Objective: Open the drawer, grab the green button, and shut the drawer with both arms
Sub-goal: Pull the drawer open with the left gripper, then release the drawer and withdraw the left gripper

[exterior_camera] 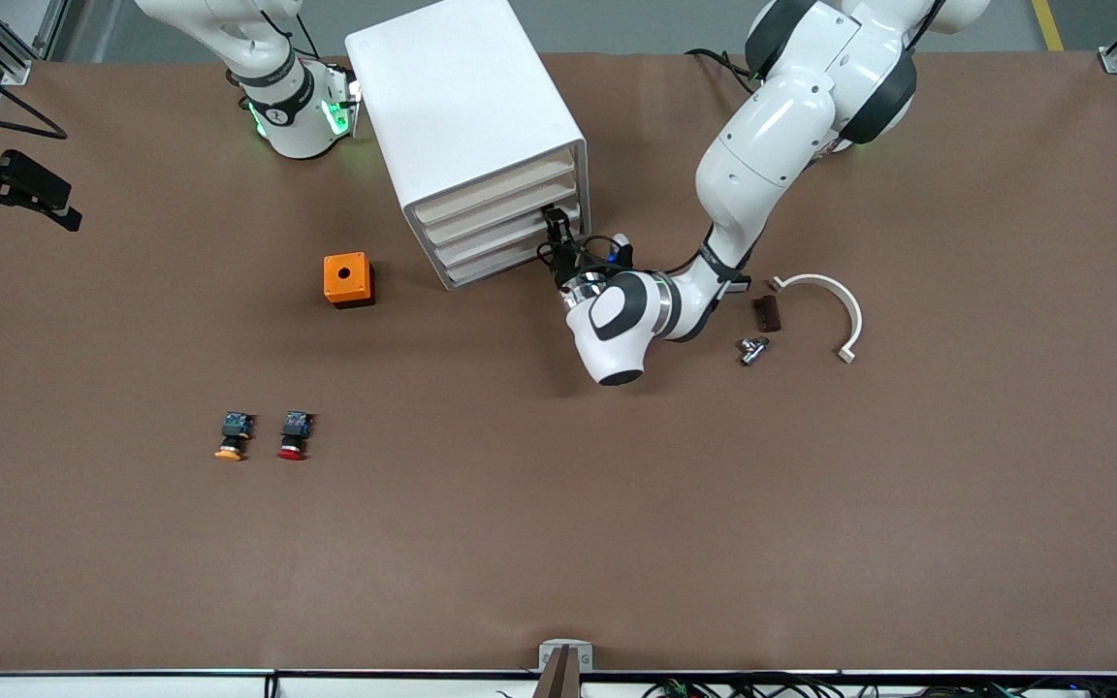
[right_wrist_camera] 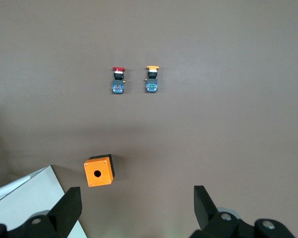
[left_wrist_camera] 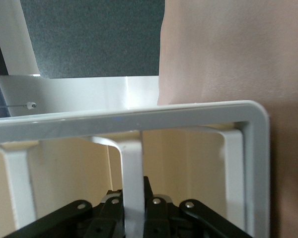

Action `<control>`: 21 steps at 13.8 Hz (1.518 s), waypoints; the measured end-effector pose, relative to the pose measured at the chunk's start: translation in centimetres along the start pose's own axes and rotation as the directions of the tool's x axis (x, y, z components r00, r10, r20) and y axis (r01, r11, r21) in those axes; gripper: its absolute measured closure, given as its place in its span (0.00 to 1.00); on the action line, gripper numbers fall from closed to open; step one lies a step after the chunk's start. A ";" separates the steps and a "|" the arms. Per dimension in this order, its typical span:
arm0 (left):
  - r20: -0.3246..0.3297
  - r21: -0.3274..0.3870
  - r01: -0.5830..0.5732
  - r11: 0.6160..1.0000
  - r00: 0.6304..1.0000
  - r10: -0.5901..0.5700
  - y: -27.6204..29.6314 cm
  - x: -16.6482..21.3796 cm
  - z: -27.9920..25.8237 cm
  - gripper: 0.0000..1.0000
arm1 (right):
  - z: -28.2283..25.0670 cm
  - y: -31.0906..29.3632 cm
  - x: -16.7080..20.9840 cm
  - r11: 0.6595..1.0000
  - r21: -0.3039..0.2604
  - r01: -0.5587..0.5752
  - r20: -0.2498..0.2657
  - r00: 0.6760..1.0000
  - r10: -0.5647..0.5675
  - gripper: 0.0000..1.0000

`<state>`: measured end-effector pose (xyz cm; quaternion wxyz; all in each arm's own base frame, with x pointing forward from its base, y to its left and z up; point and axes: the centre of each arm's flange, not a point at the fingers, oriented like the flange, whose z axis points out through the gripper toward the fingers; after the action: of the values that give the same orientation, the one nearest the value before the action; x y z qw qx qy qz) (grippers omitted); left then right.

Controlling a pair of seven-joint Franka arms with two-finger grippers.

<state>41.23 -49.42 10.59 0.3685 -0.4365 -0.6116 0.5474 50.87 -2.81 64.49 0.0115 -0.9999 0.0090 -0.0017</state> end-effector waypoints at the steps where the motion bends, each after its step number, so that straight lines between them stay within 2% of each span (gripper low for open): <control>1: 0.023 0.002 0.003 1.000 1.000 -0.003 0.1 0.4 -1.1 0.92 | 0.0 0.0 0.0 1.000 0.000 0.000 0.001 1.000 0.000 0.00; 9: 0.247 0.018 0.022 1.000 0.969 -0.026 1.1 4.4 -11.3 0.90 | 0.0 0.0 -0.1 1.000 0.000 0.000 0.006 1.000 0.000 0.00; 14: 0.278 0.017 0.024 1.000 0.960 -0.028 1.2 5.1 -12.6 0.89 | 0.0 -0.1 -0.1 1.000 0.000 0.001 0.006 1.000 -0.001 0.00; 16: 0.288 0.002 0.009 1.000 0.958 -0.009 1.3 5.1 -13.0 0.72 | 0.0 -0.1 -0.1 1.000 0.000 0.002 0.006 1.000 -0.002 0.00; 17: 0.295 -0.016 -0.024 1.000 0.955 0.028 1.3 5.1 -13.3 0.60 | 0.1 -0.2 -0.1 1.000 0.000 0.003 0.006 1.000 -0.003 0.00; 19: 0.307 -0.071 -0.143 0.987 0.939 0.158 1.0 5.2 -14.5 0.39 | 0.1 -0.2 -0.1 1.000 0.000 0.004 0.006 1.000 -0.004 0.00; 21: 0.311 -0.144 -0.292 0.946 0.894 0.323 0.3 5.4 -16.5 0.19 | 0.1 -0.2 -0.1 1.000 0.000 0.004 0.006 1.000 -0.004 0.00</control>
<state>54.68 -38.58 12.24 0.1486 -0.4463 -0.6129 0.6349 50.82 -2.58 64.44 0.0113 -0.9999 0.0069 0.0012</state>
